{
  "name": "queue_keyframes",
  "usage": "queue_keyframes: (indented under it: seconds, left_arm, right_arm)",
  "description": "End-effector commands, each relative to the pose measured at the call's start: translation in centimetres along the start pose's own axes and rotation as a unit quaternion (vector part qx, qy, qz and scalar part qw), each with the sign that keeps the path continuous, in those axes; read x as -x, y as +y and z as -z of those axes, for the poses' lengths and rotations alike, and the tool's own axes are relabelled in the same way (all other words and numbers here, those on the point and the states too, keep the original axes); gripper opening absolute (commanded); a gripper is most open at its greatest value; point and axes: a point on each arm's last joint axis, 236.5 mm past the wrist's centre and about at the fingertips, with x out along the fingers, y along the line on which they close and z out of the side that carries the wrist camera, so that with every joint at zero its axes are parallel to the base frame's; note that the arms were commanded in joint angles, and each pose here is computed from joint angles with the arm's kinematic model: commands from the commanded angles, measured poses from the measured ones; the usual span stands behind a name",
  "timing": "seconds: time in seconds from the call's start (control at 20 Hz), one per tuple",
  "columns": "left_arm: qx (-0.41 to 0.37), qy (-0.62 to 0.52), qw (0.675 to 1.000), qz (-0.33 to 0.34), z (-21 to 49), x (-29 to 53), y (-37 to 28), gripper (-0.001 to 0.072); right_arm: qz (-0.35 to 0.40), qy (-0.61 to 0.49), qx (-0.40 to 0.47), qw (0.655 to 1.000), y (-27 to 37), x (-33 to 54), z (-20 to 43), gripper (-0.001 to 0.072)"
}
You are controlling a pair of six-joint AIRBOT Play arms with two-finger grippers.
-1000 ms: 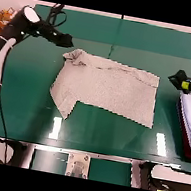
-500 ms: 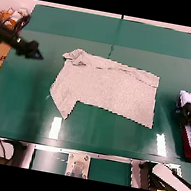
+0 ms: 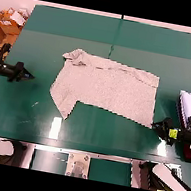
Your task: Fold the shirts.
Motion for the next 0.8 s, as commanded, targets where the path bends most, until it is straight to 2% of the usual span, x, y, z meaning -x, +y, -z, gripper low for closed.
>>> queue_keyframes:
  seconds: [0.0, 0.25, 0.4, 0.5, 0.75]
  left_arm:
    - [0.009, -0.023, 0.999, 0.035, -0.5, 0.1, -1.1, 0.0021]
    - [0.004, -0.027, 0.999, 0.041, -0.7, 0.1, -1.3, 0.0021]
    - [0.004, -0.026, 0.999, 0.042, -0.7, 0.1, -1.4, 0.0021]
    - [0.004, -0.020, 0.999, 0.046, -0.4, 0.1, -1.5, 0.0021]
    - [0.003, -0.005, 0.999, 0.054, 0.3, 0.2, -2.0, 0.0020]
  right_arm:
    - [-0.050, -0.036, 0.005, 0.998, 1.8, -0.6, -1.1, 0.0302]
    - [-0.052, 0.011, 0.027, 0.998, 3.0, -2.7, 0.8, 0.0300]
    - [-0.050, 0.030, 0.043, 0.997, 3.9, -3.6, 1.4, 0.0271]
    - [-0.054, 0.017, 0.055, 0.997, 4.7, -2.7, 0.2, 0.0010]
    - [-0.070, -0.067, 0.059, 0.994, 7.3, 2.7, -6.5, 0.0008]
